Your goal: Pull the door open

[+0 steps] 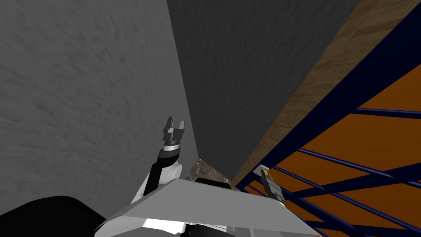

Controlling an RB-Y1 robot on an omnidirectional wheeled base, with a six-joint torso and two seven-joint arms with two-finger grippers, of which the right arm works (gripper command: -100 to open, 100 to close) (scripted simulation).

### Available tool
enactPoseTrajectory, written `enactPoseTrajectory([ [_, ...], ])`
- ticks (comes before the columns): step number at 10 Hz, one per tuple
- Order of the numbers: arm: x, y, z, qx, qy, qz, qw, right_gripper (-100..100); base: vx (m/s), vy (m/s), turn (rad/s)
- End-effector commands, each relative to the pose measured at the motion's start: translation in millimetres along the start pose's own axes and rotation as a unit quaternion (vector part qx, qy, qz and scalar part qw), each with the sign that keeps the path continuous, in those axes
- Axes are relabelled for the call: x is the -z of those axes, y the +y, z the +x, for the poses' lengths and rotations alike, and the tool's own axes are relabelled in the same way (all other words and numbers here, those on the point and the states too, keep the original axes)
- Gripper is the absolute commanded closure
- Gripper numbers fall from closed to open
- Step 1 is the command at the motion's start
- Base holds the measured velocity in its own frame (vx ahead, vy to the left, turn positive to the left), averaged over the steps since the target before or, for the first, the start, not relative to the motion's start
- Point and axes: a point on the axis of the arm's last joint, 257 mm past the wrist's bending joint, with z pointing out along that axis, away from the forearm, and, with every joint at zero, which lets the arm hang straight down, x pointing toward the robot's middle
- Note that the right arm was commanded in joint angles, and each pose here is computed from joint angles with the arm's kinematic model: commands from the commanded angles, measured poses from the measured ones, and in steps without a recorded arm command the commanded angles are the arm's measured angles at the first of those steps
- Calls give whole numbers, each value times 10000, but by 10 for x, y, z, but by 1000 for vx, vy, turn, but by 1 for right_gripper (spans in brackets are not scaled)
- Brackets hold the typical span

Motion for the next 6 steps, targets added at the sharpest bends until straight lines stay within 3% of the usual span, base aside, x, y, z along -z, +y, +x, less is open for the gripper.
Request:
enactPoseTrajectory([
  [1, 9, -32, -11, -286, -17, 35, 9996, 100, -33, -5, 48],
  [5, 7, -62, -39, -752, -66, 65, 9971, 100, -32, -2, 45],
  [6, 5, -78, -54, -992, -94, 80, 9950, 100, -37, 3, 57],
])
